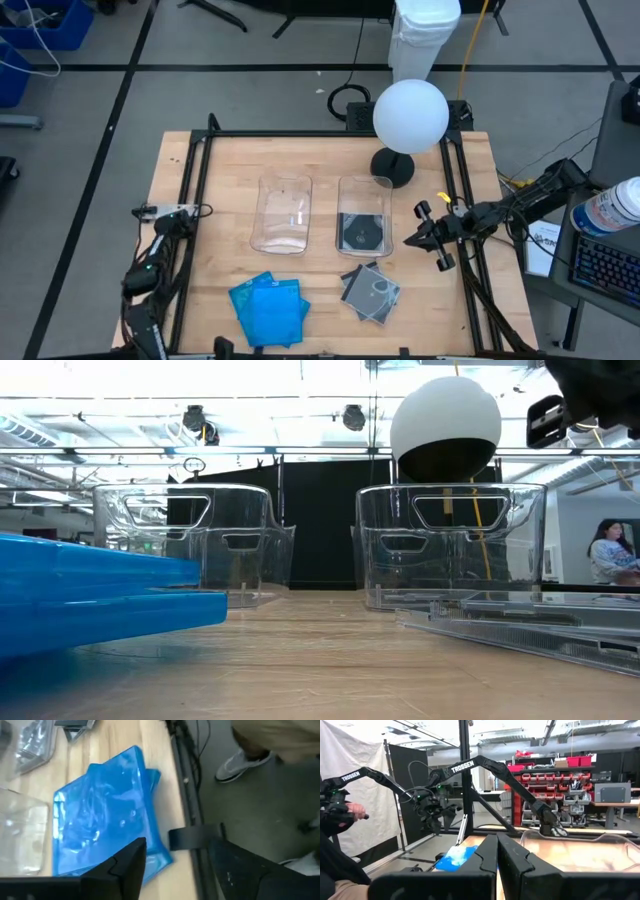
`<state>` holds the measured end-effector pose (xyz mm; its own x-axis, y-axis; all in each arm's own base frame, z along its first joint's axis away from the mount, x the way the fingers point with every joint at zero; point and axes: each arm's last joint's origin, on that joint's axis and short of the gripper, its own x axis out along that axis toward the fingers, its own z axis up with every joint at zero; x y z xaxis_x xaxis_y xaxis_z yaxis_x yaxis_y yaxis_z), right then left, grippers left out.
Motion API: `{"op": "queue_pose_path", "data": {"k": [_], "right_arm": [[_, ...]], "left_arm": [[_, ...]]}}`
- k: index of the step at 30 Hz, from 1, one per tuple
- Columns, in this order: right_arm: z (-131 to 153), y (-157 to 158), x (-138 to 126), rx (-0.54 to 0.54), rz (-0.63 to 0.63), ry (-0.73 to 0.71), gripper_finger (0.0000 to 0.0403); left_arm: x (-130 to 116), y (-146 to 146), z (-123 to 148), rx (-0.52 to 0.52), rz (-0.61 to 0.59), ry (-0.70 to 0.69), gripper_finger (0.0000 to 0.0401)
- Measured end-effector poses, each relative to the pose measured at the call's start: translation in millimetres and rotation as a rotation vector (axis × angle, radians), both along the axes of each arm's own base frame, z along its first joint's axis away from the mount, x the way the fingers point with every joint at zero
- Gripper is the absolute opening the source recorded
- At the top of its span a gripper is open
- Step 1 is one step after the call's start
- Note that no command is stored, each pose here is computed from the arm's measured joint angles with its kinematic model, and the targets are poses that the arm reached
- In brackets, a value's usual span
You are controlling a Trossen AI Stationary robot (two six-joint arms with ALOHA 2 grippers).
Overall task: Pick & place jewel cases by type
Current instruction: Put the blue CD case into the left transparent bin
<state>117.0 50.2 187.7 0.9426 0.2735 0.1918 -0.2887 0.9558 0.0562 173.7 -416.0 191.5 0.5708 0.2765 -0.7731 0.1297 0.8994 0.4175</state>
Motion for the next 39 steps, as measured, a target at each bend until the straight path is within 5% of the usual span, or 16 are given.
{"op": "queue_pose_path", "data": {"k": [10,20,39], "right_arm": [[-2,0,0,-0.005,-0.003,0.017,0.0000],[-2,0,0,0.023,0.001,0.026,0.0000],[-5,0,1,0.040,0.006,0.069,0.0000]], "left_arm": [[18,7,-38,0.240,-0.107,0.112,0.0187],[20,6,-37,0.279,-0.163,0.103,0.0224],[24,14,-36,0.358,-0.212,0.194,0.0225]]}}
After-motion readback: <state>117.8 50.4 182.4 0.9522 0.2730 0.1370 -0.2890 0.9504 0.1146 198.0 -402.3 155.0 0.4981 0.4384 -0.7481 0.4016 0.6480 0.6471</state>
